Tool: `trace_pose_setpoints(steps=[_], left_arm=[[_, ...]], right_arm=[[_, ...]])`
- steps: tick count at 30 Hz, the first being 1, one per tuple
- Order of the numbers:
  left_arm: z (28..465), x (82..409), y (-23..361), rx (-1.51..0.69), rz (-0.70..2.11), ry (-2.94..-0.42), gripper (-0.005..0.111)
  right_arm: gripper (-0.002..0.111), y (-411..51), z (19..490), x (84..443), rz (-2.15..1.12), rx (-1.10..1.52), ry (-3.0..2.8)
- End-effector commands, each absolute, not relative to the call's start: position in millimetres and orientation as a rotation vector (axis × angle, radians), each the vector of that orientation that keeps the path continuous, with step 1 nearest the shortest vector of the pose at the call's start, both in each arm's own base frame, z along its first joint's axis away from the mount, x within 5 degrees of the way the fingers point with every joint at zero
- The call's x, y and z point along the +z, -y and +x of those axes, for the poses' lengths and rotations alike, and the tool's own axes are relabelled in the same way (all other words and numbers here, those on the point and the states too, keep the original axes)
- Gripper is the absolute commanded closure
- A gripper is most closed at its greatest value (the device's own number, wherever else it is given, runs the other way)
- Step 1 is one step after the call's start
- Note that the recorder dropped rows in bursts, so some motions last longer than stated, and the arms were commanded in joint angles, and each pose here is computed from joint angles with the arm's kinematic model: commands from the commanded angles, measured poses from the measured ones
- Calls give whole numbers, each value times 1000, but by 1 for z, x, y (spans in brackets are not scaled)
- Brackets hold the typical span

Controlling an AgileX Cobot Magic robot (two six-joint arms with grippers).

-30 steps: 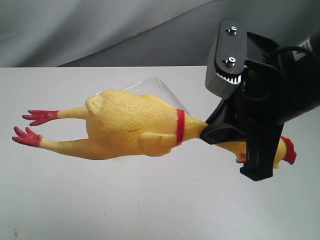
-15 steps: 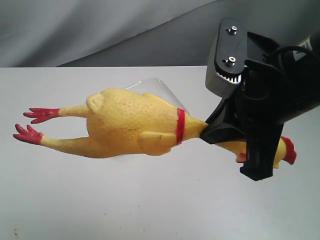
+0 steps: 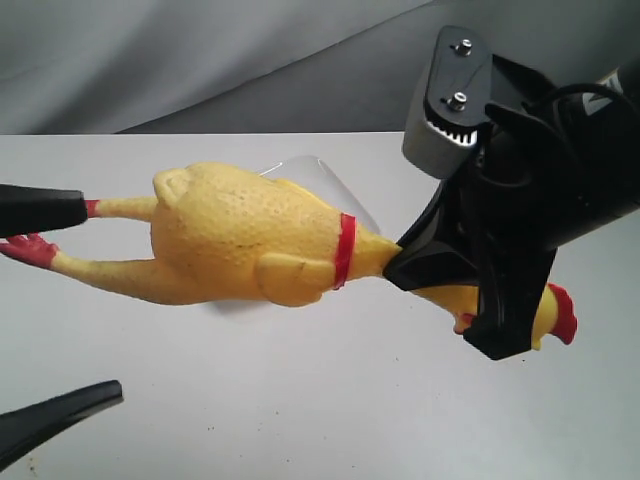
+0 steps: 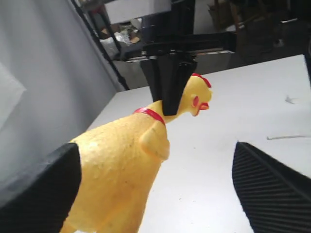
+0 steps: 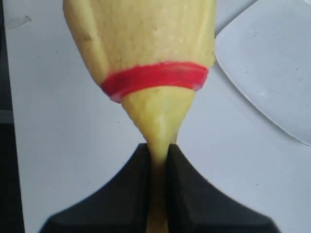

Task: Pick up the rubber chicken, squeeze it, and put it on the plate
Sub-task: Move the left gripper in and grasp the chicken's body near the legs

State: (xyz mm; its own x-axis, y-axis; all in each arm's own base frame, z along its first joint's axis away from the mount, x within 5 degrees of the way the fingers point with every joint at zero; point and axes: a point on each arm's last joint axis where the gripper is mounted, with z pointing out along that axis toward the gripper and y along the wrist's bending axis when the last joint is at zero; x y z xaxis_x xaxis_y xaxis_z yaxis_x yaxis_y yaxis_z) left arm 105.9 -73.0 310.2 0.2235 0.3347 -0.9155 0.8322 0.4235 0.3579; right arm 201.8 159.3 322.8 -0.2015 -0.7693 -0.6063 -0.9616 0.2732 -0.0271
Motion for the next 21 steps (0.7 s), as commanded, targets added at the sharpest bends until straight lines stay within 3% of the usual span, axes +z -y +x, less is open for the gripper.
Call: trace_pose_setpoints(steps=[1, 5, 21], left_arm=[[120, 307, 80, -484, 1215, -1374, 27], [125, 303, 88, -415, 1334, -1279, 27], [150, 283, 120, 293, 1687, -954, 27]], right_arm=[[108, -161, 198, 327, -1523, 534, -2026], [108, -161, 198, 327, -1519, 536, -2030], [108, -163, 198, 328, -1499, 573, -2029]])
